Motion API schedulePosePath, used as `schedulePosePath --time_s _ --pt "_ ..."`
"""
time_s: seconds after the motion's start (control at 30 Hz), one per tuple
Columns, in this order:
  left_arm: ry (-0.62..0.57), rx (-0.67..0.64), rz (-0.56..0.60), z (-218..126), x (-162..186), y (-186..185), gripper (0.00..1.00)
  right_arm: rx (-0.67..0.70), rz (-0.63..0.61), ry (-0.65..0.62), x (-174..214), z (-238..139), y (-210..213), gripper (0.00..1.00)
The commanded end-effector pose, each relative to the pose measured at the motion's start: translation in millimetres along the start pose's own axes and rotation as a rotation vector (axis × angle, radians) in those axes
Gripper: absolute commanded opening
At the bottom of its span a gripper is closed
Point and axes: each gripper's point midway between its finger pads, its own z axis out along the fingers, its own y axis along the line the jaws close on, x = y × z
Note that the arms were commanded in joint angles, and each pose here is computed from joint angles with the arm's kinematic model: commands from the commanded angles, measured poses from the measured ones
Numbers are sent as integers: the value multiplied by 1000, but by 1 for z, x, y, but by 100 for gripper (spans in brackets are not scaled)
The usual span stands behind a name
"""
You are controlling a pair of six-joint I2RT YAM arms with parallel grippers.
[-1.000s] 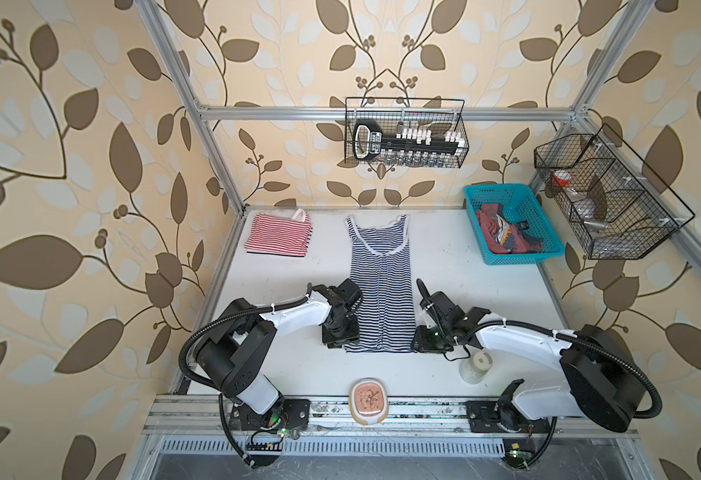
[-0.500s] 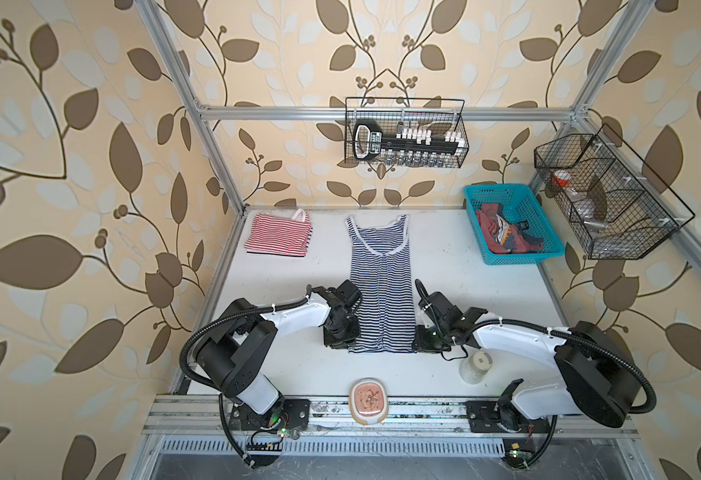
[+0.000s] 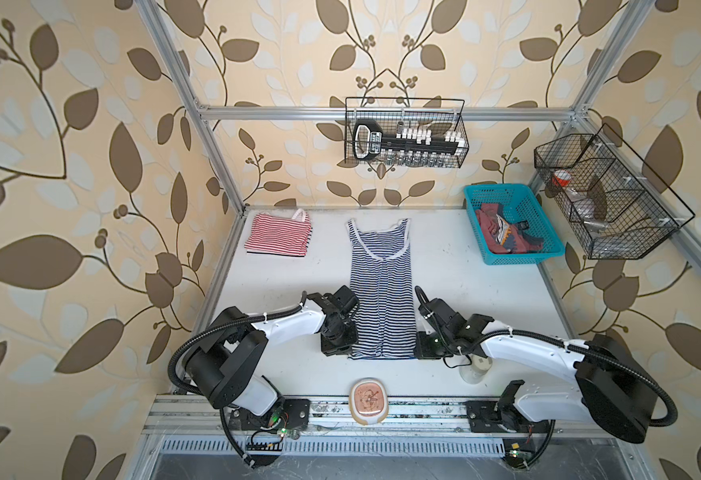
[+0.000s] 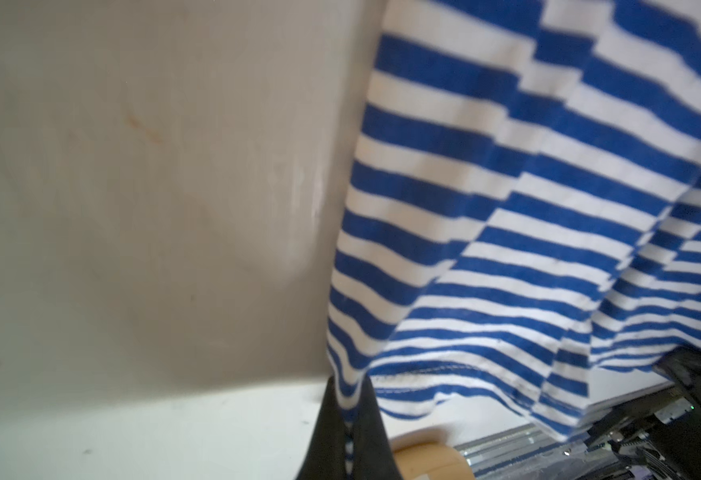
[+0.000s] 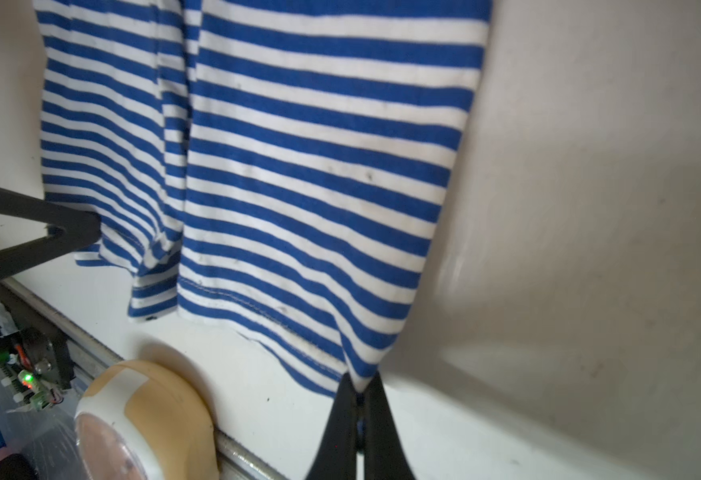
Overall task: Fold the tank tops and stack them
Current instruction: 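Lift the hem with both grippers and fold it toward the straps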
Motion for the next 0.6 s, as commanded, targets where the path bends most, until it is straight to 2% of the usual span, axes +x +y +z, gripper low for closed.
schedulePosePath --time_s 0.0,0.13,0.33,0.57 --pt "-20 9 -4 -17 7 -1 0 31 20 -10 5 -10 -6 0" --pt "-64 39 7 -34 1 -13 0 12 -6 -49 -7 -27 5 0" --pt "-165 18 26 -67 -21 -26 0 -15 -30 -83 -31 -46 13 0" --pt "-190 54 30 -79 -49 -38 0 -51 -54 -107 -63 -59 17 0"
